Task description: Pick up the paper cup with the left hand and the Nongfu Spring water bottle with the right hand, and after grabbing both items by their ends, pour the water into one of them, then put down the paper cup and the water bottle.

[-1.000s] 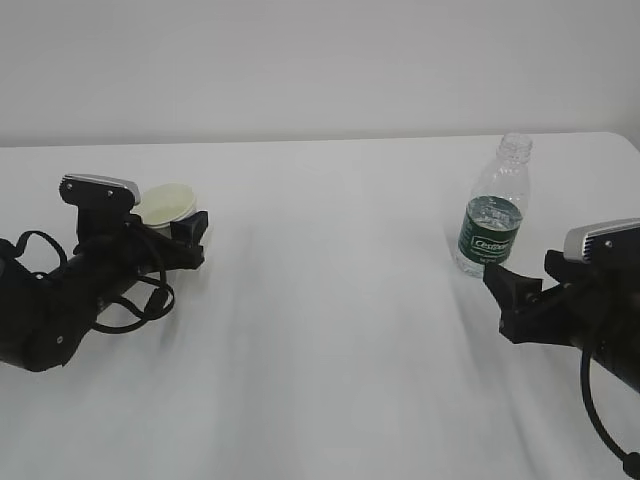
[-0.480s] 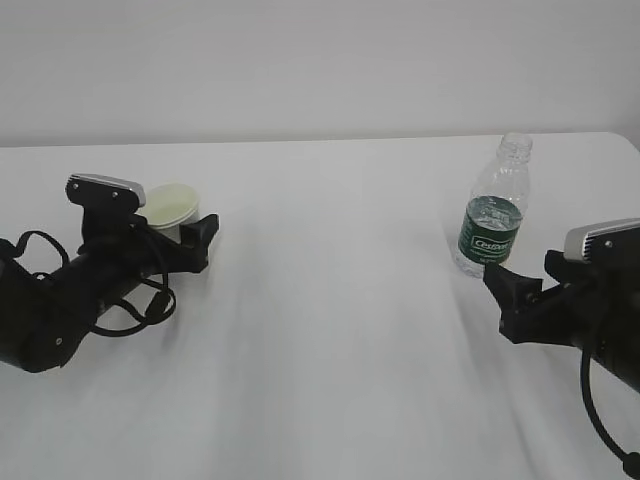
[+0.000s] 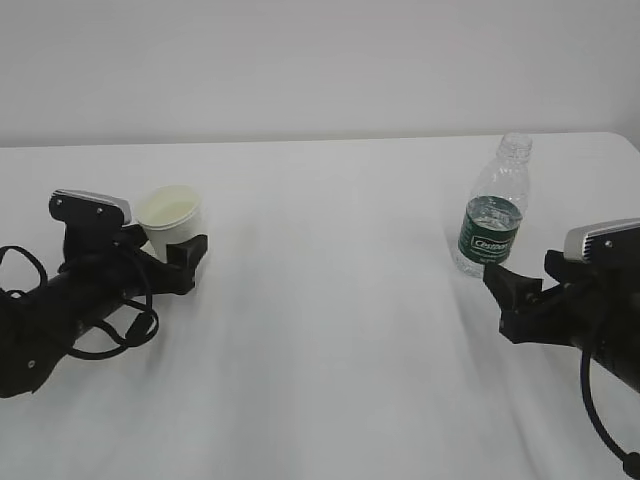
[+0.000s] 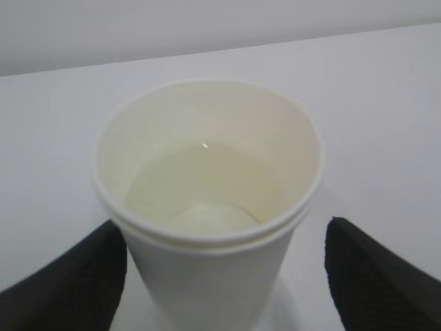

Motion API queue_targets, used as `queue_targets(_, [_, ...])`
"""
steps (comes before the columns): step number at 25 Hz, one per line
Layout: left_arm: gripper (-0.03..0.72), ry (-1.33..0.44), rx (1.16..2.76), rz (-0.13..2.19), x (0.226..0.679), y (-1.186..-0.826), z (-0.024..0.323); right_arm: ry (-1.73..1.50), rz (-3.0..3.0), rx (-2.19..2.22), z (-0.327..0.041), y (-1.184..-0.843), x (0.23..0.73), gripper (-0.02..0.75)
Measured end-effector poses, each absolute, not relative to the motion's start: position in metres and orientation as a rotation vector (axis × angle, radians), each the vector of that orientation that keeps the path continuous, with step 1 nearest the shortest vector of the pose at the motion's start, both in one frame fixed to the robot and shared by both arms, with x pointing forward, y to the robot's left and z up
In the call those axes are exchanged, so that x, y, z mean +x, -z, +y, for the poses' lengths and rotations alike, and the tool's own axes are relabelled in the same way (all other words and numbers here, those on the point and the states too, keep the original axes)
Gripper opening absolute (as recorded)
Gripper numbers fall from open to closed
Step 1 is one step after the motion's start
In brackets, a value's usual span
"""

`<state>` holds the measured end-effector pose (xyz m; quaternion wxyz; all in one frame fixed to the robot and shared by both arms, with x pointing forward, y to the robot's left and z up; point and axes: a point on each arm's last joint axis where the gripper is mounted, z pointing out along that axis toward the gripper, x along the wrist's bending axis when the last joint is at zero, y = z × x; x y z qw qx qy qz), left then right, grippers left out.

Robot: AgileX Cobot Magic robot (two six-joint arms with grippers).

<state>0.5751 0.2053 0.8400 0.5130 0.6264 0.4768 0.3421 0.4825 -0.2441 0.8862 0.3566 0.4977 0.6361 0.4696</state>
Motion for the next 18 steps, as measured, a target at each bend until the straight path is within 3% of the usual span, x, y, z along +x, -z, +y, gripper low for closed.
queue_targets(9, [0.655, -0.816, 1.519, 1.166, 0.547, -0.857, 0.213, -1.273, 1.628, 1.34, -0.242, -0.887, 0.482, 0.593])
queue_targets(18, [0.643, -0.812, 1.528, 1.181, 0.511, -0.876, 0.223, -1.351, 1.592, 1.248, -0.24, -0.912, 0.473, 0.593])
